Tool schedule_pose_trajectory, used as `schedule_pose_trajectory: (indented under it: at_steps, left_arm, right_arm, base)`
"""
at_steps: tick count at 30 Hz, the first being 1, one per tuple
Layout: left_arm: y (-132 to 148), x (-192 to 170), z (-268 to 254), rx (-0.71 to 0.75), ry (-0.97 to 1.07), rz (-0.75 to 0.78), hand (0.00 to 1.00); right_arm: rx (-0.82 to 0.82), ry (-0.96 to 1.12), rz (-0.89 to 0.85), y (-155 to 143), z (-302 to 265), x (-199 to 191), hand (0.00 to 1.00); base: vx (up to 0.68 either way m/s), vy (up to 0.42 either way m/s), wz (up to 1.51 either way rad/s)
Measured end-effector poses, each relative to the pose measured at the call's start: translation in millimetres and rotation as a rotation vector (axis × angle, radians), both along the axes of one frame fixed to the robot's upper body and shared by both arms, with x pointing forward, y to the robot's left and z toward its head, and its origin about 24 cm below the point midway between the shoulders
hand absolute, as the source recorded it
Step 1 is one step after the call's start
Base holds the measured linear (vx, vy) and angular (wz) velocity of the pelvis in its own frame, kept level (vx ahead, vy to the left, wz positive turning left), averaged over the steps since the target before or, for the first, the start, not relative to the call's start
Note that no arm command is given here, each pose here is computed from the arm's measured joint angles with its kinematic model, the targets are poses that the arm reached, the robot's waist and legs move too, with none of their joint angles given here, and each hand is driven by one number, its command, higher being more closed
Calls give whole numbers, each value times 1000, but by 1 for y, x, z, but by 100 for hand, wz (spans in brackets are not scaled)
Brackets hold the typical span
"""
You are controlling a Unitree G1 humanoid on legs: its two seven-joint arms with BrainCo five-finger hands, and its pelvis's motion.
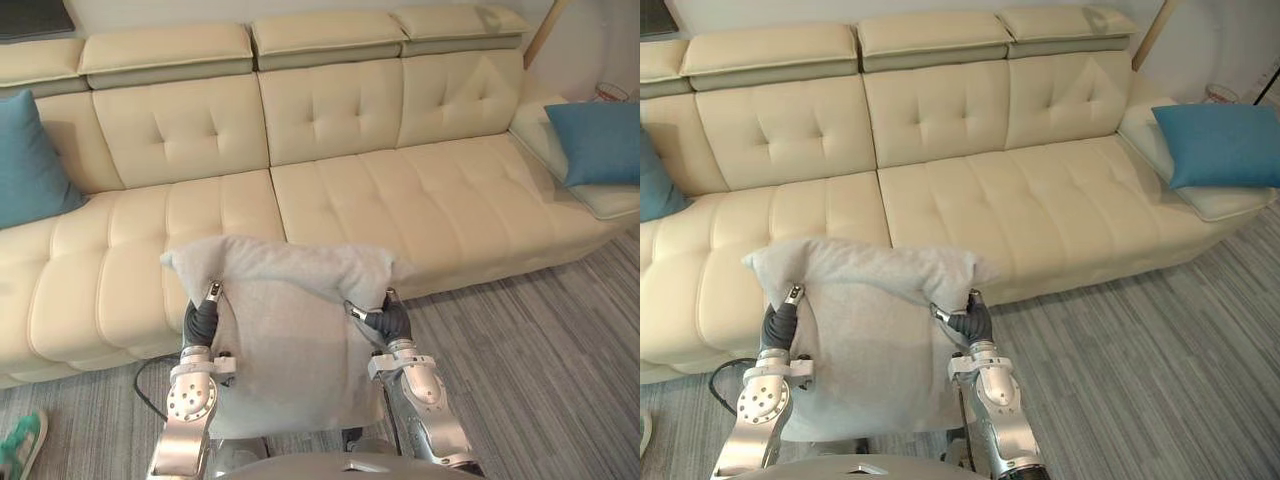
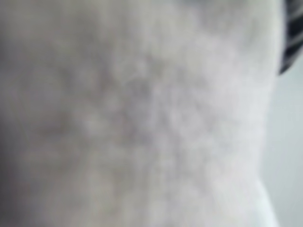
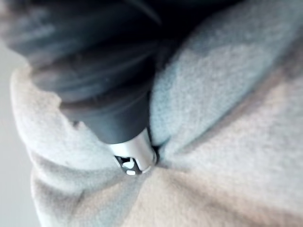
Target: Pick up cushions and gather them together orderly.
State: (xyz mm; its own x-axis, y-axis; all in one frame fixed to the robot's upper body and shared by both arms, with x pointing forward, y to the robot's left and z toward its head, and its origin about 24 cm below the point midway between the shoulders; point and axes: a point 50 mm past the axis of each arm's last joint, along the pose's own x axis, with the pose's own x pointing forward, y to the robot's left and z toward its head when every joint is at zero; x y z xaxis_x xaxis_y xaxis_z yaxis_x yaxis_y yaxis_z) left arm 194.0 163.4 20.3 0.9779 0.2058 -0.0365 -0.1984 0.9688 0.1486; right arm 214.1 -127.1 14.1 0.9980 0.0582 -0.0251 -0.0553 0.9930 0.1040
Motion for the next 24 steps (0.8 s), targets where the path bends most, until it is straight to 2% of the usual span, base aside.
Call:
schedule_pose_trajectory:
  at_steps: [10, 14, 17, 24]
  left_arm:
    - [-3, 10, 9, -16, -51, -8, 100]
    - [-6, 31, 23, 17, -120, -43, 100]
    - [-11, 40, 24, 43, -128, -85, 100]
    - [-29, 25, -1, -99, -23, -79, 100]
  right_arm:
    - [-16, -46, -6, 0, 10, 9, 100]
    - [-18, -99, -41, -9, 22, 21, 100]
    - [-27, -133, -68, -18, 30, 23, 100]
    - [-101, -134, -41, -30, 31, 18, 100]
  base:
    - [-42, 75, 19]
    - [118, -207, 70]
    - [272, -454, 115]
    - [503, -342, -2]
